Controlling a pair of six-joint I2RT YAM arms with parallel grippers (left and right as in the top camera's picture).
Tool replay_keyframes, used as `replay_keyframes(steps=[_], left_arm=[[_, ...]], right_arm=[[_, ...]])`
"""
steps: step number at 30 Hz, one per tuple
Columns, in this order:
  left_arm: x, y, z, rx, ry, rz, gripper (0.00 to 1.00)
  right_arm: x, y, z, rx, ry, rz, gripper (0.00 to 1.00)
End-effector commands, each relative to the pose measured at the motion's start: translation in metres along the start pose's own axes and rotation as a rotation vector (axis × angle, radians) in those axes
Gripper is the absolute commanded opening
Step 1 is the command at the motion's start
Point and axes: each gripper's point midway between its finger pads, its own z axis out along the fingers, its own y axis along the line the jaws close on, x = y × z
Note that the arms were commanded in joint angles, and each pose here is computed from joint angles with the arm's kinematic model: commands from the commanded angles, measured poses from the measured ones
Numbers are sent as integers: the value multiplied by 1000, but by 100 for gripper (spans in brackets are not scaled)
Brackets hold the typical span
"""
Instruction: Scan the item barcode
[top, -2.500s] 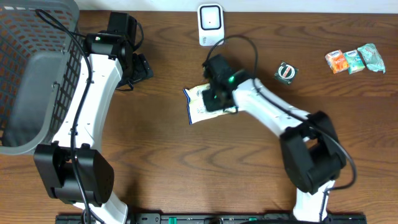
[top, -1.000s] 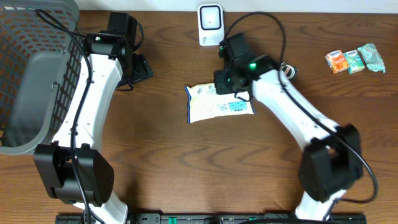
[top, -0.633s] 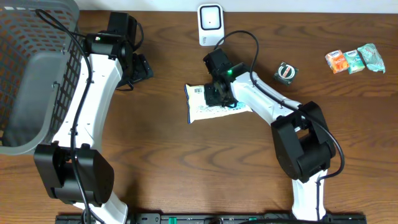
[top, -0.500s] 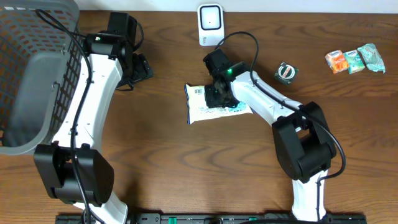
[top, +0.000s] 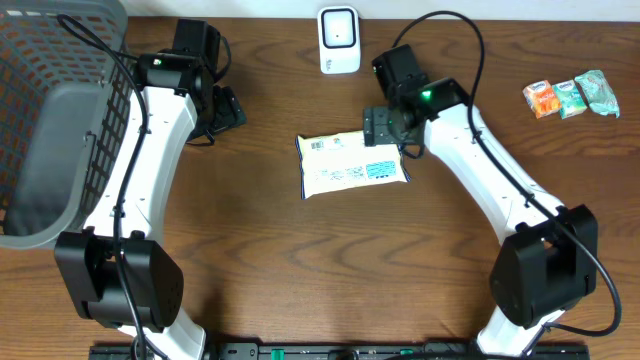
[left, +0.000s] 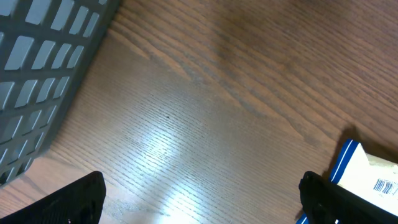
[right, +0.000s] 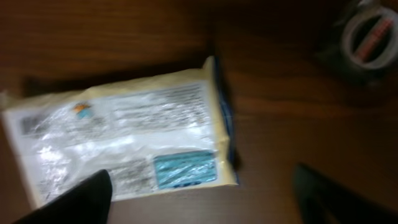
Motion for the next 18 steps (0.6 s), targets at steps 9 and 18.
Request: replay_keyframes(steps=[9,18], left_arm=[[-2,3,-2,-9,-11,13,98],[-2,3,-2,-9,-11,13,98]], right_arm=[[-31,-110,11,101,-28,168,99],[-25,-122,11,116,-1,188,99]])
